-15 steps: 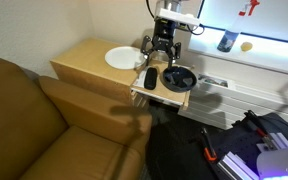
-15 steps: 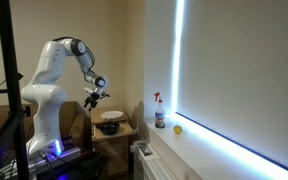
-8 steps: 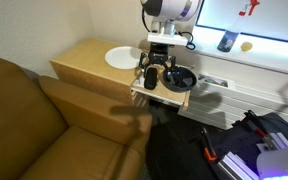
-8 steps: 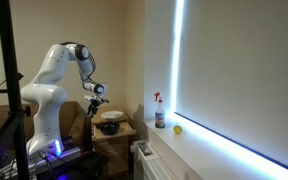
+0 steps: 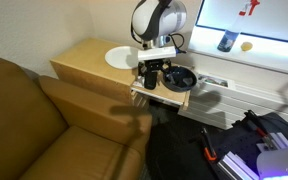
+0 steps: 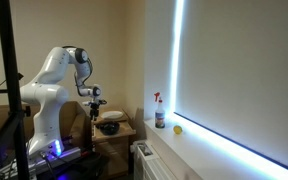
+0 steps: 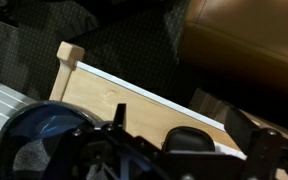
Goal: Take the board eraser out of the drawer and put it on the plate
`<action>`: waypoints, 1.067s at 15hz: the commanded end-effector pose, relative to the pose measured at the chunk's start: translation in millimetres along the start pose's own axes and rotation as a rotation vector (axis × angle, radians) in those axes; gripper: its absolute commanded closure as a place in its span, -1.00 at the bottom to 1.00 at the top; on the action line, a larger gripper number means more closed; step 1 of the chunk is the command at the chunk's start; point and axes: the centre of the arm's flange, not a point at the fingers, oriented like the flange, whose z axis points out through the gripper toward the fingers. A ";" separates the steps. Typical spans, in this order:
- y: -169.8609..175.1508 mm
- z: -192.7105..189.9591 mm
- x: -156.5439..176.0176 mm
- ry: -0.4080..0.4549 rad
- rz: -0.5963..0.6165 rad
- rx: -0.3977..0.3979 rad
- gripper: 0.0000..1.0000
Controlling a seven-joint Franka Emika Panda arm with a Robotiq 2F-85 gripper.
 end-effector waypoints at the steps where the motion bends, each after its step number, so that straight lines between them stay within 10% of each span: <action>1: 0.0 -0.6 0.8 0.001 0.001 0.001 -1.00; 8: 0.3 27.1 22.2 0.191 0.131 0.123 -1.00; 16: 2.7 49.3 28.6 0.184 0.131 0.111 -1.00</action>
